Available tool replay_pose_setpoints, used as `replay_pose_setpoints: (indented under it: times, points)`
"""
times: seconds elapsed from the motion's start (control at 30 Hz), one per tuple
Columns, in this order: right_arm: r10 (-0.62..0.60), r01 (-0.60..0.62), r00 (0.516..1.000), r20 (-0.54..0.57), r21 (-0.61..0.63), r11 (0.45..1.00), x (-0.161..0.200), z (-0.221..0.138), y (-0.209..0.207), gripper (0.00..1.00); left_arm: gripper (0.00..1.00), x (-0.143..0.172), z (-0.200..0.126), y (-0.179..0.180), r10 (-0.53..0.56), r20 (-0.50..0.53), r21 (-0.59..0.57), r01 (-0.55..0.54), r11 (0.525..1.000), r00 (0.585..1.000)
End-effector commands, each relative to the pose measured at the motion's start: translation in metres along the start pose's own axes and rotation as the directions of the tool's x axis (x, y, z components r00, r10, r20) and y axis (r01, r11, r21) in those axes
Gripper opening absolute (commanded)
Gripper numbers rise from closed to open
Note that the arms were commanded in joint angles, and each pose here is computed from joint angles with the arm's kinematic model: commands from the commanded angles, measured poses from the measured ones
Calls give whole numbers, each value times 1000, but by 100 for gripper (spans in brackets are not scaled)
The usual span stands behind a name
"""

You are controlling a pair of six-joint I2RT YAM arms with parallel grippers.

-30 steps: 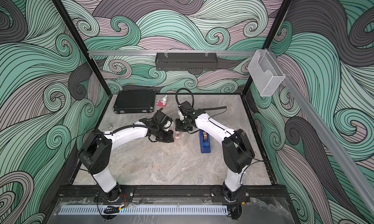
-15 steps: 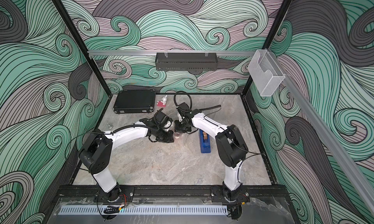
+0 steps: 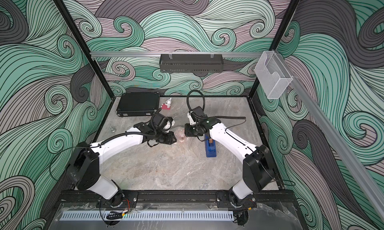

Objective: Wrap mugs in bubble wrap
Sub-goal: Stick the tape on the bubble wrap, then reset both arms

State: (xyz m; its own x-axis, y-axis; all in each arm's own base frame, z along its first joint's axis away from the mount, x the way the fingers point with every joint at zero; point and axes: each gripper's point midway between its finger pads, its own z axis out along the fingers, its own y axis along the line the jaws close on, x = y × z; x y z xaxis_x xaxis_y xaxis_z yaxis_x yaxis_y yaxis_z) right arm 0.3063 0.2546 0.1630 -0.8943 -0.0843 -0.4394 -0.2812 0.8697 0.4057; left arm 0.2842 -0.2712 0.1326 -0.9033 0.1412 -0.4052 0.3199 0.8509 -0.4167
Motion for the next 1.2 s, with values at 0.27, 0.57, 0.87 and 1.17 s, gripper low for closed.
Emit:
replay_pose_setpoints:
  times: [0.27,0.57,0.87,1.17]
  points:
    - [-123,86,948,292,136,987,-1,-91,-35,80,97,-14,-99,51,-1,364,-261,104,960,931]
    - [-233,28,826,514,376,926,14,-141,-108,100,99,-10,-175,132,126,666,-514,330,792,735]
    - [-260,-146,658,707,458,877,13,-151,-179,100,99,-23,-178,205,163,625,-647,390,656,763]
    - [-234,-330,623,746,522,786,15,-129,-249,100,99,-35,-137,249,227,545,-710,301,637,807]
